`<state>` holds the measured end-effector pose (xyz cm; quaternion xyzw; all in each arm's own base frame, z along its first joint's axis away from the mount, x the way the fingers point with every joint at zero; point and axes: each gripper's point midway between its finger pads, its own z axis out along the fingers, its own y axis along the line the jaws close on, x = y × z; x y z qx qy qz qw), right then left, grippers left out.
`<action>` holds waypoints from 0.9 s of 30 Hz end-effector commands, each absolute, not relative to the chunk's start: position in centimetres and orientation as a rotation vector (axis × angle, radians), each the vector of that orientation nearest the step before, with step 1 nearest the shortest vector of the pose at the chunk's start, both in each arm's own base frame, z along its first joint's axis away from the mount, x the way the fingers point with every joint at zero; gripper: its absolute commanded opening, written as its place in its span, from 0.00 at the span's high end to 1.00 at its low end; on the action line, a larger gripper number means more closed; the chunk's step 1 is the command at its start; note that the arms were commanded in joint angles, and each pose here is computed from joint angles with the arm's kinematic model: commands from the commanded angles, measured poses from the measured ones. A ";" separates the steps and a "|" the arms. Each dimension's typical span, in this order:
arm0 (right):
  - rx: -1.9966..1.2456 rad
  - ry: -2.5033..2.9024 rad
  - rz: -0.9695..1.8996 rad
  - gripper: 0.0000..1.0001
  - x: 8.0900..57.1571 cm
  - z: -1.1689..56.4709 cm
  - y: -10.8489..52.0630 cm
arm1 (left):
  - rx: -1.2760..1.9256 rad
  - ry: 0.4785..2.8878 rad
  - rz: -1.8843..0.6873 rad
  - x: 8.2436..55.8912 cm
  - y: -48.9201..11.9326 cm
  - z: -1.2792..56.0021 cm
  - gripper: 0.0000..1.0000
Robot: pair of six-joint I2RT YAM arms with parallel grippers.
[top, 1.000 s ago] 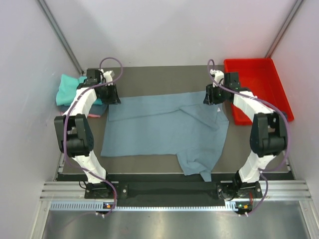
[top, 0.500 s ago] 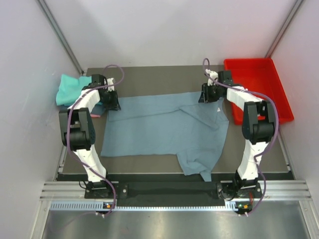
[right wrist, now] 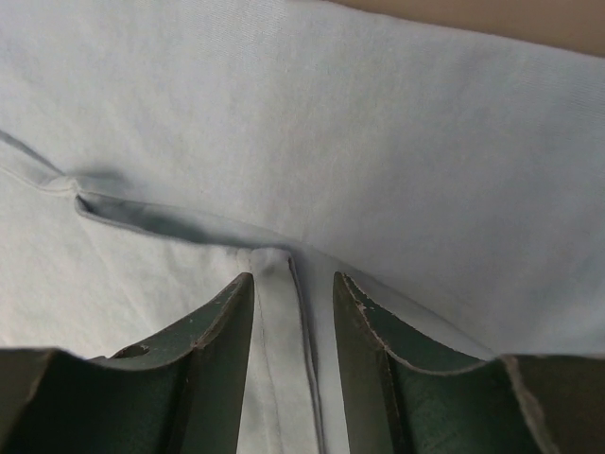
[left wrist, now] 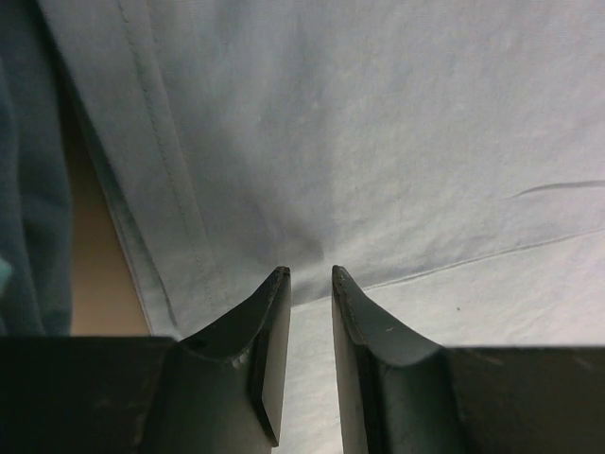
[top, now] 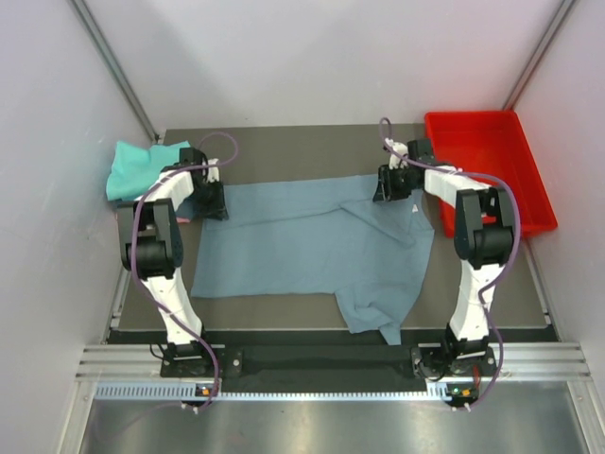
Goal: Fold and stack the t-shirts
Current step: Fold the tshirt
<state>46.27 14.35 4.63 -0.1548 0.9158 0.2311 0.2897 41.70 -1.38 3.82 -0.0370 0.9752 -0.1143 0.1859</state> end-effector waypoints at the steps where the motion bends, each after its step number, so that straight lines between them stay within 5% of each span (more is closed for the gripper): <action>1: -0.454 2.386 0.645 0.60 47.8 5.5 16.1 | -0.087 2.726 -0.300 42.1 -1.4 4.8 0.71; 6: -0.479 2.392 0.656 0.64 47.8 5.0 17.0 | -0.081 2.730 -0.278 41.9 -1.2 4.7 0.71; 11: -0.496 2.375 0.647 0.88 47.7 5.7 17.4 | -0.081 2.726 -0.278 42.0 -1.3 4.8 0.70; 15: -0.505 2.373 0.627 0.99 47.3 6.1 17.2 | -0.091 2.724 -0.290 42.5 -1.3 4.6 0.71; 27: -0.570 2.337 0.651 1.00 41.9 10.9 19.0 | -0.116 2.716 -0.366 43.7 -2.3 4.6 0.72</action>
